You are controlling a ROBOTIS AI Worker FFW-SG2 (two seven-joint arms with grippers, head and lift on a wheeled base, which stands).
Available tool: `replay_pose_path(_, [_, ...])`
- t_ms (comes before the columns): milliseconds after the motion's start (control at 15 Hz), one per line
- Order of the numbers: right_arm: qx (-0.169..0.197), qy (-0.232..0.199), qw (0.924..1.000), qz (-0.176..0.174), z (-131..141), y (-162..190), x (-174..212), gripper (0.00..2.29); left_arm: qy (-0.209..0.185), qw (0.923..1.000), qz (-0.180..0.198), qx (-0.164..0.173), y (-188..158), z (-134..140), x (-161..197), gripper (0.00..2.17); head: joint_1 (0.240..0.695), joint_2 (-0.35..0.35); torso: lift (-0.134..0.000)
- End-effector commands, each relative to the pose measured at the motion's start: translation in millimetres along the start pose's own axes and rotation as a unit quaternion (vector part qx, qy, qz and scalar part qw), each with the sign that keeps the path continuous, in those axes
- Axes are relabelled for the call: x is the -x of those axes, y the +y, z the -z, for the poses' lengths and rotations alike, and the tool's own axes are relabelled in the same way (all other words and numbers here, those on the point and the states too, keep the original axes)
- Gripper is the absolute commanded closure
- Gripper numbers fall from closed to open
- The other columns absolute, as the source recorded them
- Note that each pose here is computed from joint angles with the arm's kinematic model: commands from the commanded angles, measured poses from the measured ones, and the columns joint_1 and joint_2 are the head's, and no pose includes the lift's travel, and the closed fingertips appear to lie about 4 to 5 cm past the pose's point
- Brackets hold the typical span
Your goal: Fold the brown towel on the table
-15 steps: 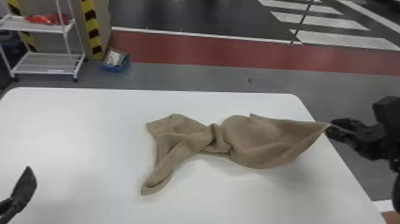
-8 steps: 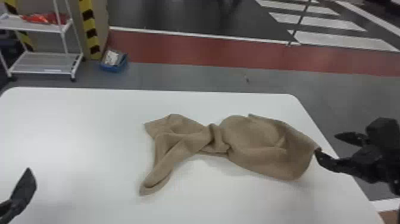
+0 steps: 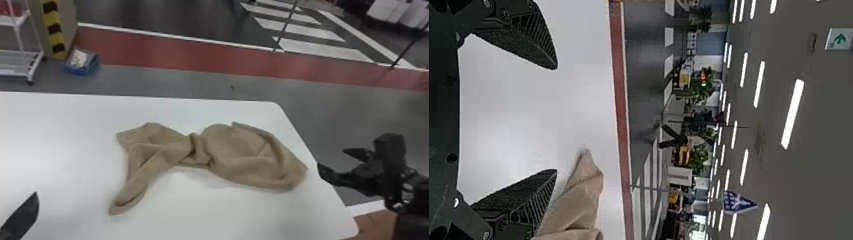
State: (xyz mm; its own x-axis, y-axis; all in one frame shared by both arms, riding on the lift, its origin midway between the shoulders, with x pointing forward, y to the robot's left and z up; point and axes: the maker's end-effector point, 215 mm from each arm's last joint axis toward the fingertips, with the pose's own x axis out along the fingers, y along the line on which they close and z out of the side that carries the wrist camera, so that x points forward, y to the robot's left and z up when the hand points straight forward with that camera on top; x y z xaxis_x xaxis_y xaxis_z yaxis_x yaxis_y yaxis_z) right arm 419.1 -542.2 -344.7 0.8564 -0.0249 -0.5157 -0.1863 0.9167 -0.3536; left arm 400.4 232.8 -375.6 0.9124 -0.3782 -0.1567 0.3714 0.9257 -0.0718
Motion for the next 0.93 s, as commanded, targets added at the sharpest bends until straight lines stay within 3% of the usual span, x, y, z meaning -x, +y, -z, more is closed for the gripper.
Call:
replay_pose_path(0, [-0.051, 0.014, 0.9983, 0.027, 8.7, -21.0, 1.4, 0.05, 0.015, 0.9990, 0.037, 0.019, -37.8, 11.5, -22.9, 0.20, 0.695, -0.350, -0.124])
replay_pose_path(133, [-0.086, 0.031, 0.9946, 0.050, 20.2, -34.1, 4.1, 0.05, 0.030, 0.9971, 0.062, 0.030, -64.5, 19.1, -41.9, 0.21, 0.695, -0.350, -0.124])
replay_pose_path(267, [-0.136, 0.063, 0.9857, 0.076, 41.3, -48.7, 10.8, 0.05, 0.095, 0.9902, 0.082, 0.060, -85.2, 48.2, -57.8, 0.21, 0.695, -0.350, -0.124])
replay_pose_path(400, [-0.187, 0.104, 0.9696, 0.118, 75.2, -75.2, 23.5, 0.05, 0.136, 0.9824, 0.101, 0.079, -106.7, 65.4, -63.9, 0.21, 0.695, -0.350, -0.124])
replay_pose_path(533, [-0.223, 0.117, 0.9578, 0.138, 91.7, -91.6, 33.2, 0.05, 0.148, 0.9792, 0.115, 0.078, -125.1, 68.4, -70.5, 0.21, 0.695, -0.350, -0.124])
replay_pose_path(867, [-0.237, 0.121, 0.9531, 0.144, 99.2, -96.1, 39.7, 0.05, 0.154, 0.9746, 0.143, 0.078, -159.0, 64.6, -75.2, 0.21, 0.695, -0.350, -0.124])
